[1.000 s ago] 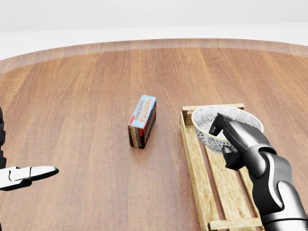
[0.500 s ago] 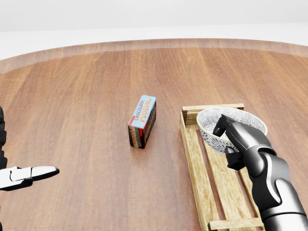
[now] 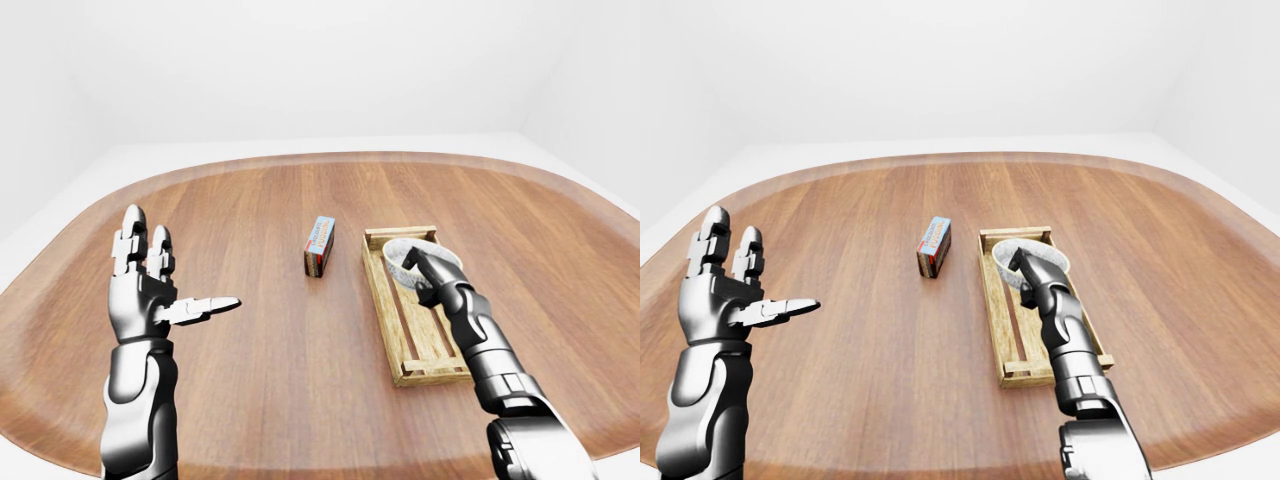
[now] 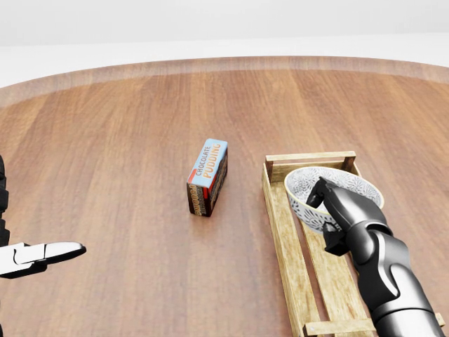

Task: Pick up the bowl on the left and put it in the tray.

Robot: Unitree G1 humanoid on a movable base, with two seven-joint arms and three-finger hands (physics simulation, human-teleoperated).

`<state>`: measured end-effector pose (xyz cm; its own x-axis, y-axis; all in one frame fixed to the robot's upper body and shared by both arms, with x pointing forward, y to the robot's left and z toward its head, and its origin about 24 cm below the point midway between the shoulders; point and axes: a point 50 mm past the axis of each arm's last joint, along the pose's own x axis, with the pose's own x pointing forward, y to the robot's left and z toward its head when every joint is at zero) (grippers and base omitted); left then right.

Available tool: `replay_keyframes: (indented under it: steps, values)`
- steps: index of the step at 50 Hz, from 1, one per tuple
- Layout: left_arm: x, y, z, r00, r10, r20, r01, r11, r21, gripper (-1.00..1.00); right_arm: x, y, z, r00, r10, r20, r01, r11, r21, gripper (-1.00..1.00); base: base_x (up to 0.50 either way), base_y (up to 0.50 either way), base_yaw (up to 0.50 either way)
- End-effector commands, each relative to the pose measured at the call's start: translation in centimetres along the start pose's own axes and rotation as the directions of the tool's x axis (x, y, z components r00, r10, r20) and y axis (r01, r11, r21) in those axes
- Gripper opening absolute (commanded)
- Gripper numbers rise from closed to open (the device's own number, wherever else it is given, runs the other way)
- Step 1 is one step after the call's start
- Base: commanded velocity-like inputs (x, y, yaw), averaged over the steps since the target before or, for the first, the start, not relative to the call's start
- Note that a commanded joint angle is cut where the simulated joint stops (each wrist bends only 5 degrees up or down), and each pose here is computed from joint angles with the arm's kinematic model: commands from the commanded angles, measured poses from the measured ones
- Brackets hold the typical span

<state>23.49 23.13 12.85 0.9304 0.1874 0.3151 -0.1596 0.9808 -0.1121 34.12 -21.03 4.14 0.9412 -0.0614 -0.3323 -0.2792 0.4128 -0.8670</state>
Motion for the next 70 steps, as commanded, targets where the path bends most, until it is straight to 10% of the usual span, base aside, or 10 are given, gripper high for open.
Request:
replay_keyframes:
  steps: [1,48,49,51,52,70]
  values:
    - [-0.06,0.02,0.03,1.0,0.0,0.001,0.0,1.0,0.0,1.0,0.16,0.17,-0.49,0.999,-0.021,-0.028,0.02,0.999,-0.04,-1.0,0.0,0.0,0.0]
    - [-0.01,0.04,0.02,1.0,-0.001,0.001,0.001,1.0,-0.004,1.0,0.87,0.64,-1.2,0.997,-0.02,-0.073,0.019,1.0,-0.003,-1.0,0.0,0.0,0.0]
    - [-0.02,0.04,0.09,1.0,-0.001,0.004,0.001,1.0,-0.004,1.0,0.89,0.61,-1.18,0.997,-0.02,-0.072,0.02,1.0,0.002,-0.66,0.0,0.0,0.0]
    - [-0.01,0.04,0.03,1.0,-0.001,0.001,0.001,1.0,-0.004,1.0,0.89,0.71,-1.13,0.997,-0.015,-0.071,0.016,1.0,0.005,0.85,0.0,0.0,0.0]
    - [-0.07,-0.01,0.06,1.0,-0.002,0.002,0.002,1.0,-0.003,1.0,0.89,0.74,-1.13,0.997,-0.014,-0.071,0.014,1.0,0.007,1.0,0.0,0.0,0.0]
    - [-0.07,-0.09,0.17,1.0,-0.009,0.008,0.009,1.0,-0.011,1.0,0.74,0.55,-0.69,0.999,-0.011,-0.046,0.012,0.999,0.03,1.0,0.0,0.0,0.0]
